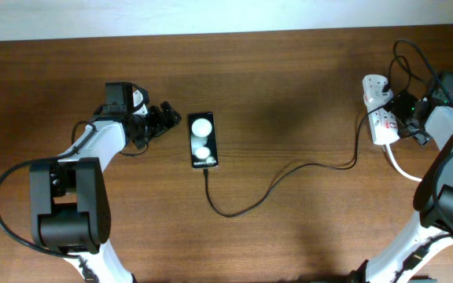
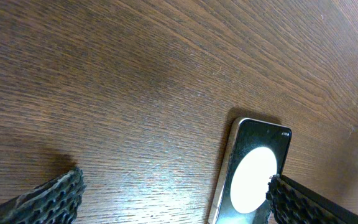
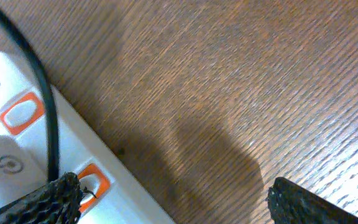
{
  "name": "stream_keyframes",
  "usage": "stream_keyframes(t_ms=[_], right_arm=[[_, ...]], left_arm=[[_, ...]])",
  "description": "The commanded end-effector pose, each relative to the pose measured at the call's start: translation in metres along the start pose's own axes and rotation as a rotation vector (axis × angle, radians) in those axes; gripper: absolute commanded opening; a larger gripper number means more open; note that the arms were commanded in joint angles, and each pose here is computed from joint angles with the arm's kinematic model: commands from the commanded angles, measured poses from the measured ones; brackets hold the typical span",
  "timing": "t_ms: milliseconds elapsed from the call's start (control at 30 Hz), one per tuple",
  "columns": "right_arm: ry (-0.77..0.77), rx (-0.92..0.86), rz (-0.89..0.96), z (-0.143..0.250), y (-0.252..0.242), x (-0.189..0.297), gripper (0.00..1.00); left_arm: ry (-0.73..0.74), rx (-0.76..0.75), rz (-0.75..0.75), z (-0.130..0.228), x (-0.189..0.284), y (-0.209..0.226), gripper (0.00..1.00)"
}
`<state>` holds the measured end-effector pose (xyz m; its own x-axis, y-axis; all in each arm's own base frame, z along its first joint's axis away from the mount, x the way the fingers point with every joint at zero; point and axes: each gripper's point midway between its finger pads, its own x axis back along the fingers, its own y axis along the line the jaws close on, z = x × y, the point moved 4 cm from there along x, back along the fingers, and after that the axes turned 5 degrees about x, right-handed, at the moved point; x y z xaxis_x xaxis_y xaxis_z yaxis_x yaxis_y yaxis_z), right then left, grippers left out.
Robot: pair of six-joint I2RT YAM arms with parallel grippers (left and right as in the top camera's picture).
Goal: Plug charger to phone and switch on socket
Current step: 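Position the right gripper over the power strip's orange switch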
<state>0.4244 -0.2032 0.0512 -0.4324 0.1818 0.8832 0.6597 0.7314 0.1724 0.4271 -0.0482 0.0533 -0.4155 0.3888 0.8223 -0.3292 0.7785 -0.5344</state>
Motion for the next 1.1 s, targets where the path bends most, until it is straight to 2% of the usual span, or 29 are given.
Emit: stream_keyframes(t_ms=[0, 167, 333, 400, 433, 567, 633, 1067], right_arm=[[0.179, 0.096, -0.045, 0.054, 0.021, -0.018, 0.99], [0.193, 0.096, -0.031, 0.057, 0.018, -0.017, 0.99], [0.192, 0.108, 0.192, 0.057, -0.016, -0.012, 0.99], [0.193, 0.085, 0.216, 0.044, -0.025, 0.003, 0.99], [0.185, 0.086, 0.215, 0.039, -0.026, 0.009, 0.99], [0.246, 0.272, 0.136, 0.043, -0.02, 0.023, 0.99], [0.258, 0.263, 0.077, 0.046, -0.013, 0.022, 0.99], [0.257, 0.263, 0.078, 0.046, -0.013, 0.022, 0.99]], left_arm=[[0.052, 0.072, -0.141, 0.019, -0.019, 0.043, 0.99], [0.052, 0.071, -0.141, 0.019, -0.019, 0.043, 0.99], [0.052, 0.072, -0.141, 0.019, -0.019, 0.043, 0.99], [0.053, 0.072, -0.141, 0.02, -0.019, 0.043, 0.99], [0.052, 0.071, -0.141, 0.019, -0.019, 0.043, 0.99], [0.053, 0.071, -0.141, 0.02, -0.019, 0.043, 0.99], [0.052, 0.071, -0.141, 0.019, -0.019, 0.043, 0.99], [0.052, 0.072, -0.141, 0.019, -0.019, 0.043, 0.99]])
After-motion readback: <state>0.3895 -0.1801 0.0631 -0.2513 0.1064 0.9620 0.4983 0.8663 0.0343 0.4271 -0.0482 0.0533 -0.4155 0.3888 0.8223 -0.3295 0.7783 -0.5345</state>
